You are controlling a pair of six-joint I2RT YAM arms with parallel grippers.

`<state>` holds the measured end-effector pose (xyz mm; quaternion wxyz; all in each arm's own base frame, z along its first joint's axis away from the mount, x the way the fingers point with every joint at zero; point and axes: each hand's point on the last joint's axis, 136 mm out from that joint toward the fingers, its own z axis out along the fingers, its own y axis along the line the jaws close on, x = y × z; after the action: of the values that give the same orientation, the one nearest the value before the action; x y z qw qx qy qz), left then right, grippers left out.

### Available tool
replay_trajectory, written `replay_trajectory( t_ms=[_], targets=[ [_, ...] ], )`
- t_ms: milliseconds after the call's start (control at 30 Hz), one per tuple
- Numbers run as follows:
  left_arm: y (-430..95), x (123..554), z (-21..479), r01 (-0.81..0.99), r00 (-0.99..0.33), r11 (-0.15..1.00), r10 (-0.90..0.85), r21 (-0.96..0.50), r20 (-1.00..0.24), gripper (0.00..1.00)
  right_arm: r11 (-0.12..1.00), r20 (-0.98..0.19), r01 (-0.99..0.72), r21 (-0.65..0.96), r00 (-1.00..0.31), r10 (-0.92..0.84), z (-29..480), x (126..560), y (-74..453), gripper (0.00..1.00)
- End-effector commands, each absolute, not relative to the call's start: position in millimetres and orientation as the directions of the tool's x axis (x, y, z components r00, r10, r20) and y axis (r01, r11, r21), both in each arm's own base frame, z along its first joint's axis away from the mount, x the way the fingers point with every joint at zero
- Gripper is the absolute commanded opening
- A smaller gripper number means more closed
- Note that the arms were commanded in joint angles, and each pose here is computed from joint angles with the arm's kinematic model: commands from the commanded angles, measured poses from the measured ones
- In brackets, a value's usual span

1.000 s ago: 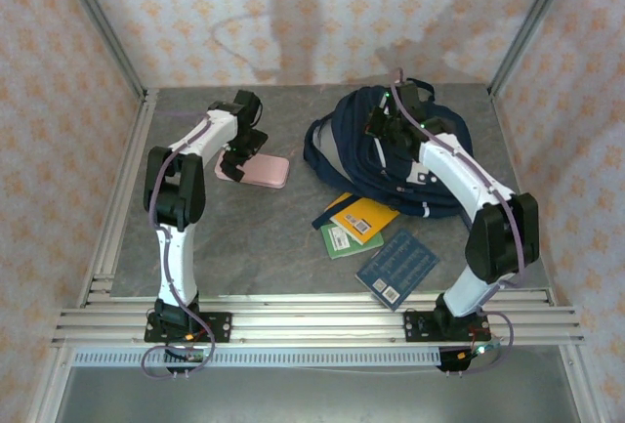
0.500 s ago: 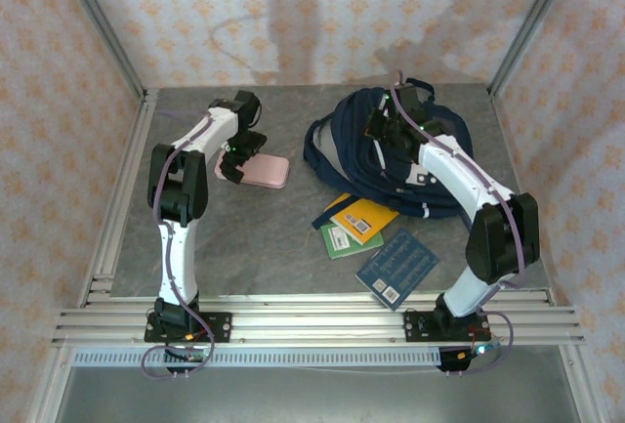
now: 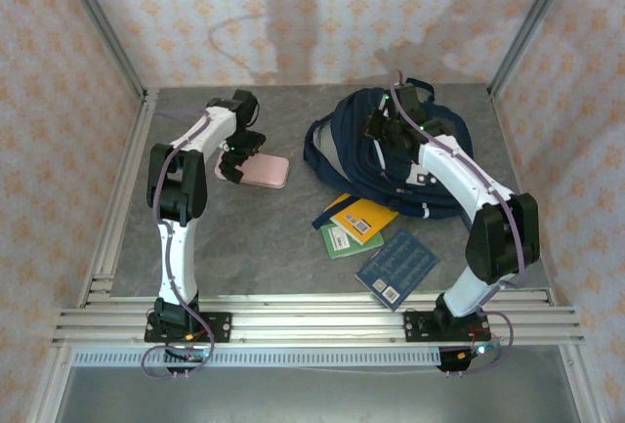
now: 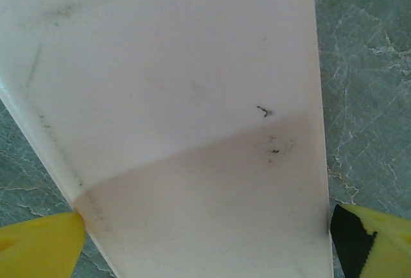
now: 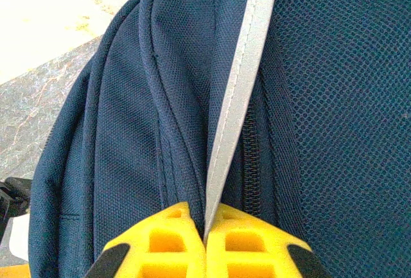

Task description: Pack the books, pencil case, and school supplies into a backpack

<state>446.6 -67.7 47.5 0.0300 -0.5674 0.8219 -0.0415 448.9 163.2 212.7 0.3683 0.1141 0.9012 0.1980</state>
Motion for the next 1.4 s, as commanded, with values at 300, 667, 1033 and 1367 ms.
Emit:
replay_trajectory(
  t_ms=[300, 667, 1033, 1367],
  targets=[
    [-68.1, 433.2, 67.4, -0.948, -0.310, 0.304, -0.949, -0.097, 0.050, 1.00, 0.887, -0.625, 0.065, 0.457, -0.686, 0.372, 229.3, 445.0, 161.1, 0.00],
    [-64.3, 436.4, 72.1, -0.968, -0.216, 0.207, -0.975, -0.144, 0.046, 1.00, 0.882, -0.620, 0.068, 0.467, -0.686, 0.381, 228.9, 444.4, 162.1, 0.00],
    [-64.7, 439.5, 48.2, -0.969, -0.210, 0.201, -0.976, -0.142, 0.051, 1.00, 0.878, -0.609, 0.062, 0.475, -0.698, 0.378, 223.8, 443.6, 164.7, 0.00],
    [-66.1, 444.3, 31.2, -0.970, -0.220, 0.212, -0.974, -0.122, 0.054, 1.00, 0.874, -0.595, 0.057, 0.482, -0.711, 0.375, 217.7, 443.3, 168.1, 0.00]
  ],
)
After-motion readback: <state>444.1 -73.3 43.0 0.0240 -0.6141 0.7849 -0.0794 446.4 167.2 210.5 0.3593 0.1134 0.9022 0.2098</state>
